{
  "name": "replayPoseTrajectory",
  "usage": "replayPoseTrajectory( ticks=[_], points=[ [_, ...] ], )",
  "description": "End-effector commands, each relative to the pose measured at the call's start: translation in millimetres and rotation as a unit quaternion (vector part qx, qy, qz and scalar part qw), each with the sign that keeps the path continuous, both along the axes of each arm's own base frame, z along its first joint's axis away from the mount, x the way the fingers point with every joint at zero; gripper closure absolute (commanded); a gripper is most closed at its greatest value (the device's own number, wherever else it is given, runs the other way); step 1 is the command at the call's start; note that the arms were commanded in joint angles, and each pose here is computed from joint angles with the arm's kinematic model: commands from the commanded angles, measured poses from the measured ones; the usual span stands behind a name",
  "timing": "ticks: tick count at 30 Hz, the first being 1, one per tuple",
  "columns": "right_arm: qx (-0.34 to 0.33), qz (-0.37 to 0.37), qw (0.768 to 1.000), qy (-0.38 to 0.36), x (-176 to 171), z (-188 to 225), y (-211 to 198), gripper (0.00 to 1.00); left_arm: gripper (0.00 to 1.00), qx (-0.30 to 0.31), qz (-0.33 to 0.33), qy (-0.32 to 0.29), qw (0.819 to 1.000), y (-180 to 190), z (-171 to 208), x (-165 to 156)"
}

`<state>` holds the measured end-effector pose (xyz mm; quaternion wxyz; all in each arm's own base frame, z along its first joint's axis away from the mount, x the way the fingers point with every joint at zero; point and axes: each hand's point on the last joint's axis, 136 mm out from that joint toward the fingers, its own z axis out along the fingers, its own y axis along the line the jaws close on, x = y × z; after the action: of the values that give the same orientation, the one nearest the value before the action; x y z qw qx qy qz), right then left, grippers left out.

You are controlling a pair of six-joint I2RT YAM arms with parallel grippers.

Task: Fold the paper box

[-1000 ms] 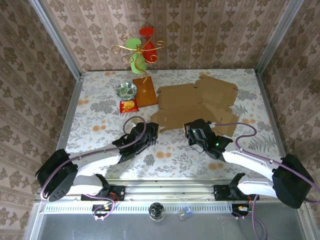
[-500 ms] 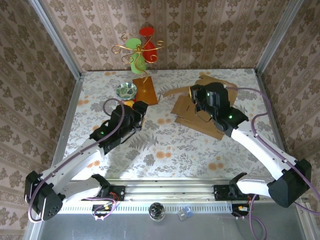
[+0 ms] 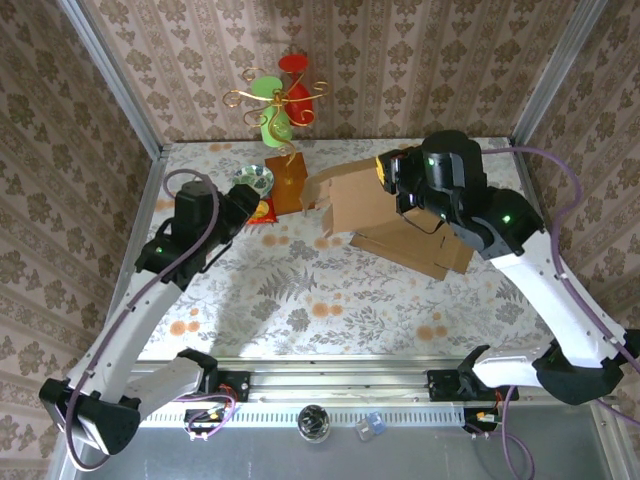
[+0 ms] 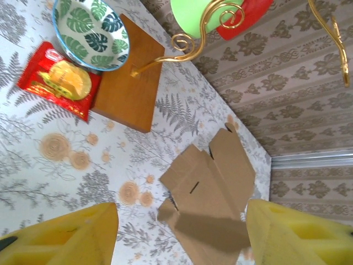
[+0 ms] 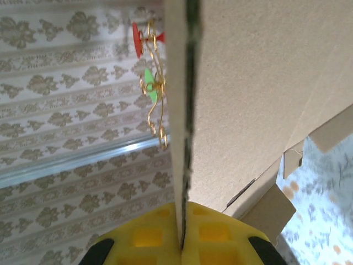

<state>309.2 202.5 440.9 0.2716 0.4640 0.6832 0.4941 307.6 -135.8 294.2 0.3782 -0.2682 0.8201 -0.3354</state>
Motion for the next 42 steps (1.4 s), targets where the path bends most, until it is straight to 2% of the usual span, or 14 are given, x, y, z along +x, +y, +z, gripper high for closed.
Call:
replayPoseTrajectory(
  ticks=[1, 6, 12, 16, 22, 30, 42],
  points=[
    [-0.038, -0.034, 0.994, 0.092, 1.5, -41.2, -5.9, 1.00, 0.37, 0.032, -0.041, 0.008, 0.999, 3.0, -0.5, -1.9],
    [-0.005, -0.037, 0.992, 0.123, 55.3, -91.8, 19.7, 1.00, 0.40, 0.044, -0.077, 0.014, 0.996, 3.6, -8.5, 5.8],
    [-0.010, -0.033, 0.990, 0.134, 85.3, -142.2, 32.6, 1.00, 0.44, 0.068, -0.149, 0.029, 0.986, -11.3, -27.4, 6.1],
    [0.012, -0.029, 0.993, 0.118, 99.0, -166.7, 42.7, 1.00, 0.44, 0.075, -0.161, 0.041, 0.983, -14.0, -41.4, 4.0],
    [0.013, -0.020, 0.992, 0.126, 98.1, -195.0, 46.6, 1.00, 0.46, 0.028, -0.152, 0.038, 0.987, -29.7, -36.5, 11.1],
    [0.018, -0.018, 0.991, 0.131, 94.7, -212.0, 47.7, 1.00, 0.44, -0.041, -0.139, 0.063, 0.987, -86.0, -17.8, 15.6],
    [0.026, -0.012, 0.991, 0.129, 90.8, -212.9, 50.0, 1.00, 0.46, -0.056, -0.157, 0.092, 0.982, -132.4, -36.8, 42.0]
  ],
)
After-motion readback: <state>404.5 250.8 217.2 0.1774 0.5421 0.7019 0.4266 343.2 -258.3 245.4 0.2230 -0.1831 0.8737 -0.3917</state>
